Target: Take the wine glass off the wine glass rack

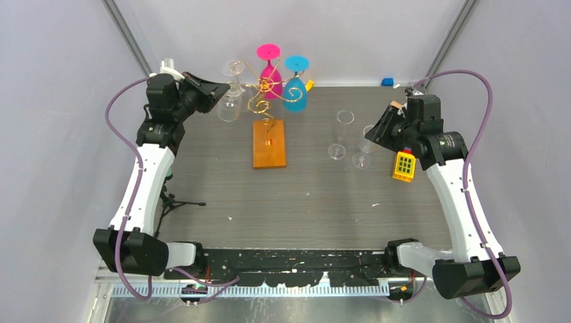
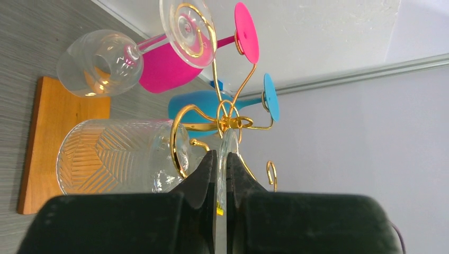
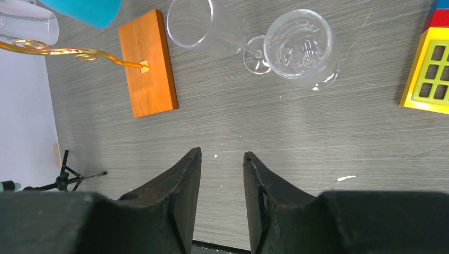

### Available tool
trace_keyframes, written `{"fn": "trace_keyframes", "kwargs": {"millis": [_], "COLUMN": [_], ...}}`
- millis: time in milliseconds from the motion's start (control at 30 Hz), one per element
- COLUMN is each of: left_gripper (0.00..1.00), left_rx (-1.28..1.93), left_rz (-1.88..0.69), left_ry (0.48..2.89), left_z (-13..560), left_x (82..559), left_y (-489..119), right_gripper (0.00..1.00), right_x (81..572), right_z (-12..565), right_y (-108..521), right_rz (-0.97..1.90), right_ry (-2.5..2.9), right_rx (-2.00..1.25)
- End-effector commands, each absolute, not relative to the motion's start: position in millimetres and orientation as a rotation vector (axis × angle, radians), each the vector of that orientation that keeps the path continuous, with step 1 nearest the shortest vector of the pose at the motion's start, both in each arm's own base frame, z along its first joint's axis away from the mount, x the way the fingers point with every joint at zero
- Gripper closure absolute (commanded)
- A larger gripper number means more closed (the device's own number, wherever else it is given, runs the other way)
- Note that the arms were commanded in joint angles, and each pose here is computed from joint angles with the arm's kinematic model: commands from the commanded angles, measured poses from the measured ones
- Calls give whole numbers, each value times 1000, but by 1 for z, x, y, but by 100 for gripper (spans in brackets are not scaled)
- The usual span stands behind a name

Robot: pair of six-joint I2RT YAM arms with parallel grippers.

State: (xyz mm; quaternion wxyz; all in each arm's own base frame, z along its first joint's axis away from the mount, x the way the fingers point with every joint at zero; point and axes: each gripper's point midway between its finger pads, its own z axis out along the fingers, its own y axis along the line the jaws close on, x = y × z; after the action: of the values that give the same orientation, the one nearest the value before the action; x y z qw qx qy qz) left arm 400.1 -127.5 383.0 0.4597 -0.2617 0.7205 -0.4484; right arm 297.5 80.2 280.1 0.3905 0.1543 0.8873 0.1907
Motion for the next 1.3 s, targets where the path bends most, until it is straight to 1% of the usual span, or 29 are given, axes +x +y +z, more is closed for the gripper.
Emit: {"fn": "trace_keyframes", "kwargs": {"millis": [0,367,733,1267], "left_gripper": [100,100,100,100], "left_rx": [-551,-582,-629,-671], "left_rz": [-1076,-1047,-1062,-1014], "left_ry": [1653,1635,1558,1466], "left_z": [429,428,435,446], "left_x": [382,396,413,405], "left_y": [-121,-115,-109,-93], "right_gripper": [60,58,52,51], "right_x": [299,298,296,295], "right_z": [296,299,303,301], "right_y": [80,80,78,77], "right_rz": [506,508,494,489], "right_ry": [2188,2182,2165,2170], "right_rx": [385,378,367,369]}}
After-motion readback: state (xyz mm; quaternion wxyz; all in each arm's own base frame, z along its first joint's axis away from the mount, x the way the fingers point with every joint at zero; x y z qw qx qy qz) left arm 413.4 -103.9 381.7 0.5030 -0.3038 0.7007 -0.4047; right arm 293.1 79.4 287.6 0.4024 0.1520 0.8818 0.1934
